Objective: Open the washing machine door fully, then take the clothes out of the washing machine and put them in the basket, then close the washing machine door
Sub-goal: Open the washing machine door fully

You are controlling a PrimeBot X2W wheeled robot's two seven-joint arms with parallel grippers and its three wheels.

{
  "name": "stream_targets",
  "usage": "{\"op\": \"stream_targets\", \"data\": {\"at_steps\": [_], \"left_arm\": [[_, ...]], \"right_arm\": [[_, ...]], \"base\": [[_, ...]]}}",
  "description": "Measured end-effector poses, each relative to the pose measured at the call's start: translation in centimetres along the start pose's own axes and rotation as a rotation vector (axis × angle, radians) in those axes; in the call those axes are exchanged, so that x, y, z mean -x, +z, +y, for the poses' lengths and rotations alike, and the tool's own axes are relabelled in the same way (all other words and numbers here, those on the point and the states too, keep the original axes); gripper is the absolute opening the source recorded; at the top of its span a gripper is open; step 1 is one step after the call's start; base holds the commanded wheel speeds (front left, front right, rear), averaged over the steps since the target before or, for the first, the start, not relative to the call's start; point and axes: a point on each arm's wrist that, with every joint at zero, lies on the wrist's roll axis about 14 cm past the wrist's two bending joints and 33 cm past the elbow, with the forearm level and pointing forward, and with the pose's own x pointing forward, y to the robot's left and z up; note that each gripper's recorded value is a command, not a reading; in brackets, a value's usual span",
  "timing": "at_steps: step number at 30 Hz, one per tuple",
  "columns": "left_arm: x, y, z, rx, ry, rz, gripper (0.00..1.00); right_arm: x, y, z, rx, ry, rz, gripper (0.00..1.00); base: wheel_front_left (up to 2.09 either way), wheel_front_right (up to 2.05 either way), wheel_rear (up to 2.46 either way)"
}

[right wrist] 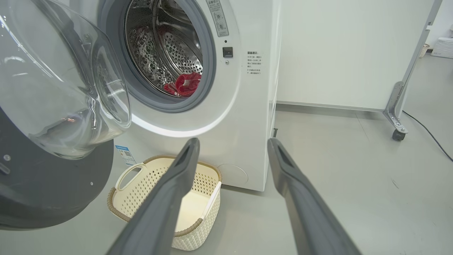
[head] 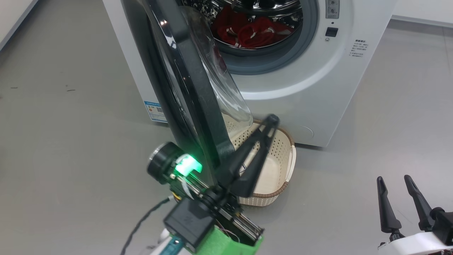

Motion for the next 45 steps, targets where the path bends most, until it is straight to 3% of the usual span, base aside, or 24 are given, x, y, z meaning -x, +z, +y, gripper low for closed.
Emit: {"op": "stream_targets", "data": {"at_steps": [6,14,30,45], "left_arm": [[2.6,-5.7,-4.2,0.130,-0.102,0.225,0.00],[6.9,-13.0,-4.0,0.181,-0.047,0.534,0.00],[8.5,-15.5,1.0,0.149,0.122,0.618,0.00],[9.5,-15.7,2.8,0.144,0.209,0.611,0.00]], "right_arm": [[0.3,-0.3,0.0,-0.001,-0.003,0.007,1.00],[0.6,-0.4,-0.5,-0.006,-0.018,0.009,1.00],[0.1,-0.8,-0.9,-0.012,-0.030,0.019,1.00],[-0.5,-1.2,-0.6,-0.015,-0.011,0.030,1.00]], "base": [[0.00,0.00,0.00],[0.00,0.00,0.00],[0.00,0.00,0.00],[0.00,0.00,0.00]]}}
